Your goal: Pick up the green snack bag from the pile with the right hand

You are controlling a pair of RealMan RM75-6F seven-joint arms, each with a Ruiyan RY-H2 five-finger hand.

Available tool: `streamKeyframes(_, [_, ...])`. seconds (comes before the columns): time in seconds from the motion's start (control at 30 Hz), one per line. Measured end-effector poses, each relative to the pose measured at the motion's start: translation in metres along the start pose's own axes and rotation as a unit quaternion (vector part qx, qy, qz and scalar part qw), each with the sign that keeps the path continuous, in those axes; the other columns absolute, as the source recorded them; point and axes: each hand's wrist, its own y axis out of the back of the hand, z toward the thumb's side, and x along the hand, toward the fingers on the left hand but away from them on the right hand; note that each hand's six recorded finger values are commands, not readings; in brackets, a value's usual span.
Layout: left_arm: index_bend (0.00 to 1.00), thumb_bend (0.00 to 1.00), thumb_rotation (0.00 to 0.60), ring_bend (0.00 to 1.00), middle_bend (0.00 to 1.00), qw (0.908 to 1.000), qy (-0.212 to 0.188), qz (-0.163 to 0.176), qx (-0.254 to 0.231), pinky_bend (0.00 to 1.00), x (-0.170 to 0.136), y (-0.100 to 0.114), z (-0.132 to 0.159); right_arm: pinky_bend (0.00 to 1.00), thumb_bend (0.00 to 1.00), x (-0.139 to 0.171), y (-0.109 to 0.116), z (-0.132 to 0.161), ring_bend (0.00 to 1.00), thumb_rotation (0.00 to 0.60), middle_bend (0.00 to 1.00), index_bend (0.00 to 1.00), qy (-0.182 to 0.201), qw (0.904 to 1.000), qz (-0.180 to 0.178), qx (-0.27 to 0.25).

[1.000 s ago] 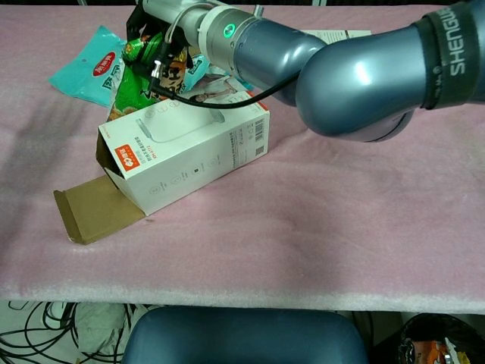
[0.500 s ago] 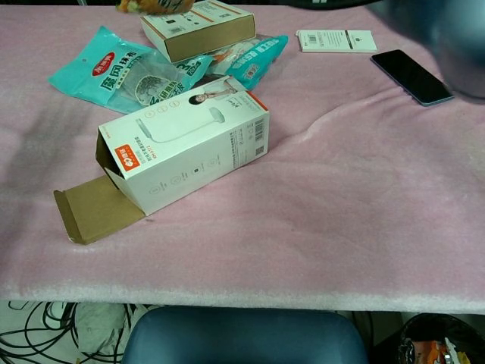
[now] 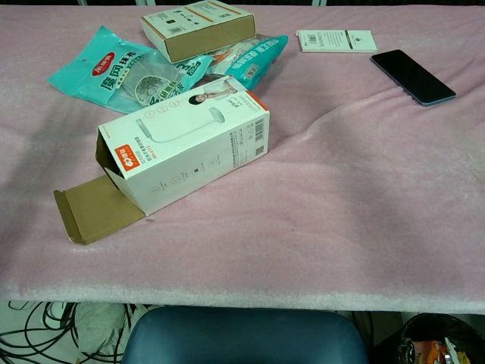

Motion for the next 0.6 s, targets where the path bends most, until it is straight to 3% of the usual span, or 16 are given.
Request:
streamKeyframes(0.33, [0.0,0.0,0.6,0.0,0.0,0.9999,-0.009,0.005,0.004,0.0,-0.004,0.0,0.003,0.74,0.63,0.085,0.039,-0.033,0.67,0.6,0.67,0.84,-0.031,0.9994,-0.007,-0.016])
streamKeyframes(0.6, [0.0,0.0,0.6,0.0,0.0,0.9999,-0.009,0.01,0.009,0.0,-0.007,0.001,0.004,0.74,0.63,0.125,0.047,-0.047,0.67,0.6,0.67,0.84,-0.041,0.9987,0.019,-0.025])
